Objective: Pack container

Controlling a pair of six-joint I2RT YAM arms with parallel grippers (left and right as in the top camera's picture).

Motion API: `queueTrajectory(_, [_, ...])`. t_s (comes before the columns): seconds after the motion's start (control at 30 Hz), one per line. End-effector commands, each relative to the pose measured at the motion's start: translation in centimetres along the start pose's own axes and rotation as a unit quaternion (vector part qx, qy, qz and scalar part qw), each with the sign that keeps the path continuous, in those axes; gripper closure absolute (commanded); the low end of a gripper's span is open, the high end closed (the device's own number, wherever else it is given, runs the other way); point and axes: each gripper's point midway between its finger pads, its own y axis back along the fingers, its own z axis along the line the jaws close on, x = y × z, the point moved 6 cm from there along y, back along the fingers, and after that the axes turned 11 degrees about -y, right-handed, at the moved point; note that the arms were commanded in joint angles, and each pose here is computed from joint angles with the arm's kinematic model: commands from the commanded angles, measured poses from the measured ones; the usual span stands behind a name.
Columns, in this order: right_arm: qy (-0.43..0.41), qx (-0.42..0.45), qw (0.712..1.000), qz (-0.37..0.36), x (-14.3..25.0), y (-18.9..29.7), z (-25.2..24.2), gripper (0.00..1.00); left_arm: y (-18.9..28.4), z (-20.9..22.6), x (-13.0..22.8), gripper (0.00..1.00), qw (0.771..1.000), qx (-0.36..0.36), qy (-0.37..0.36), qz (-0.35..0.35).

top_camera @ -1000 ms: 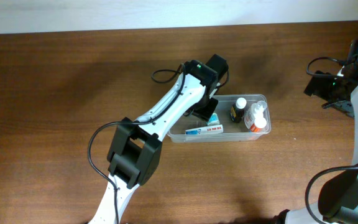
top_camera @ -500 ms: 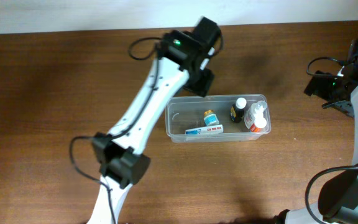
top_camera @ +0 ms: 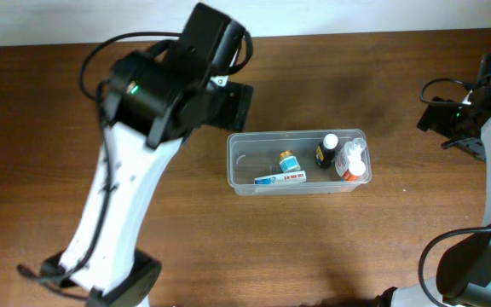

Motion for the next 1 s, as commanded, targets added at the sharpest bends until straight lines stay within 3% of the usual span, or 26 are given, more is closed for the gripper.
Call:
queueTrajectory(0.0, [-0.006, 0.008, 1.0, -0.003, -0.1, -0.1, -0.3, 0.02, 2.8, -0.9, 1.3, 0.08, 1.0, 0.006, -0.012, -0.018])
queueTrajectory(0.07, [-0.006, 0.008, 1.0, -0.003, -0.1, -0.1, -0.3, 0.02, 4.0, -1.2, 2.3, 0.01, 0.999, 0.01, -0.026, -0.022])
queueTrajectory(0.37, [-0.006, 0.008, 1.0, -0.003, -0.1, -0.1, -0.3, 0.02, 5.9, -0.8, 7.5, 0.01, 1.0, 0.014, -0.022, 0.008])
queueTrajectory(0.77, [-0.006, 0.008, 1.0, -0.003, -0.1, -0.1, -0.3, 0.02, 5.8, -0.5, 7.8, 0.01, 1.0, 0.002, -0.026, 0.011])
queueTrajectory(0.97, [-0.006, 0.008, 1.0, -0.003, -0.1, -0.1, -0.3, 0.02, 3.7, -0.8, 8.7, 0.01, 0.996, 0.001, -0.068, 0.052])
